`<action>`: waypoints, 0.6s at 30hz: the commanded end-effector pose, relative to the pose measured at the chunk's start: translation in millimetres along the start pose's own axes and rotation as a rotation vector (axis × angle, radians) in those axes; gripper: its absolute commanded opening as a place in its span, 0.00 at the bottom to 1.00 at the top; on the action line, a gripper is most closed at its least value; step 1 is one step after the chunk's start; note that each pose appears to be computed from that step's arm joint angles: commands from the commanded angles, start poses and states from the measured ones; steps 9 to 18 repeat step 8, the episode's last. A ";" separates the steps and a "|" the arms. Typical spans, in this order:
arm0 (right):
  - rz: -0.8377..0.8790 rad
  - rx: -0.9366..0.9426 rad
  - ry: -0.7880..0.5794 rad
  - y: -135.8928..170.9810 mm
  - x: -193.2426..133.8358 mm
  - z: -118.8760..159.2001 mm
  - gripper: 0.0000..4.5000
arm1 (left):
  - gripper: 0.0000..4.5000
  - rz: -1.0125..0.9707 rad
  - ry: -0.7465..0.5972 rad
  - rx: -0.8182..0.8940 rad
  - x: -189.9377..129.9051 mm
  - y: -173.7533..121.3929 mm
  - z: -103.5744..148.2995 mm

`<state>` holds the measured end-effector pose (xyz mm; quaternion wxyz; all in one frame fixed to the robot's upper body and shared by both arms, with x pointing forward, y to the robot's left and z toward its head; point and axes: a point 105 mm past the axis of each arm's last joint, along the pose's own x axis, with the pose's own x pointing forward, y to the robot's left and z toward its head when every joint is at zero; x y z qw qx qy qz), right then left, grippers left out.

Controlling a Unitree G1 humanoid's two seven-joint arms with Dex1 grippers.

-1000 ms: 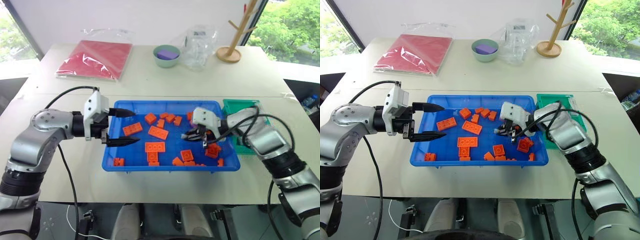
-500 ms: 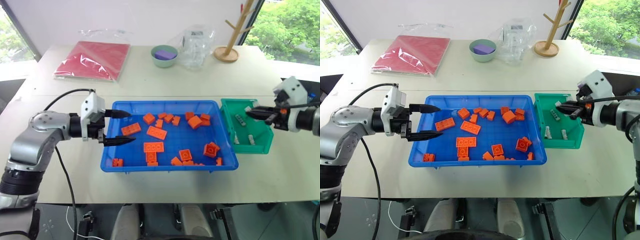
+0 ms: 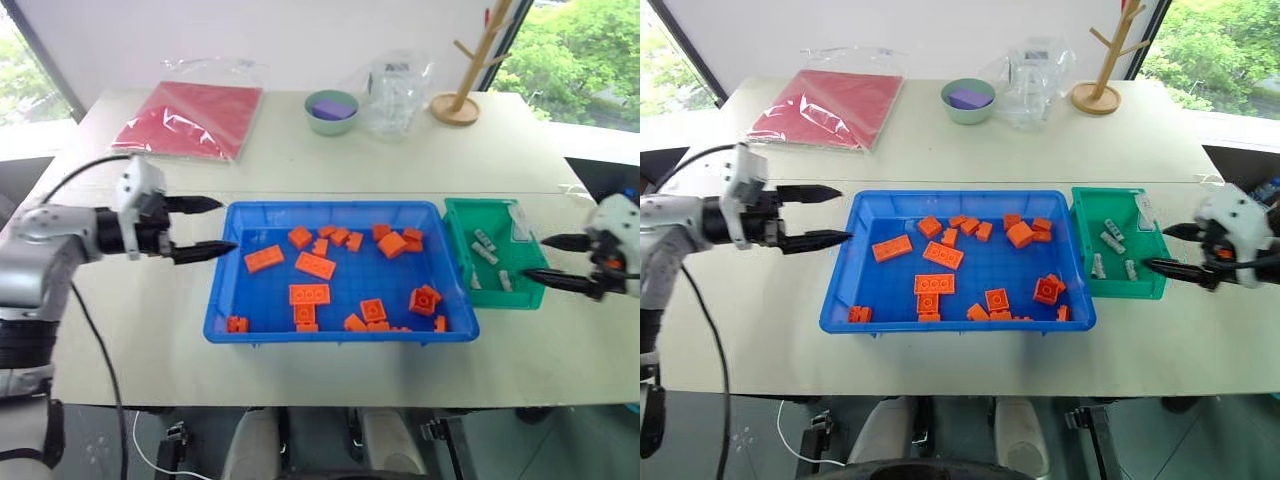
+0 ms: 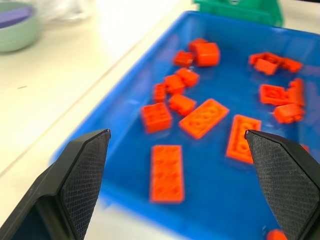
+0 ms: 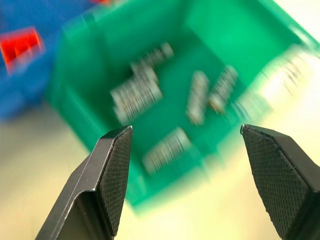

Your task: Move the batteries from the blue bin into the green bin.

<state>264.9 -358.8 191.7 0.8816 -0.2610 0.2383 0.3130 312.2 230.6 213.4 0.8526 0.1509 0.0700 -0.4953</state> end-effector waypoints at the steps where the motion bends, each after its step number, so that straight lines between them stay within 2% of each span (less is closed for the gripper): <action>1: -0.027 -0.042 -0.040 -14.0 -22.1 5.1 0.79 | 1.00 0.069 0.007 0.038 -26.0 12.8 6.9; 7: -0.028 -0.035 -0.081 -16.0 -18.2 2.1 0.79 | 1.00 0.102 0.023 0.005 -44.6 18.6 9.7; 18: -0.027 -0.035 -0.084 -15.0 -15.4 0.8 0.79 | 1.00 0.102 0.027 0.020 -45.6 17.9 10.9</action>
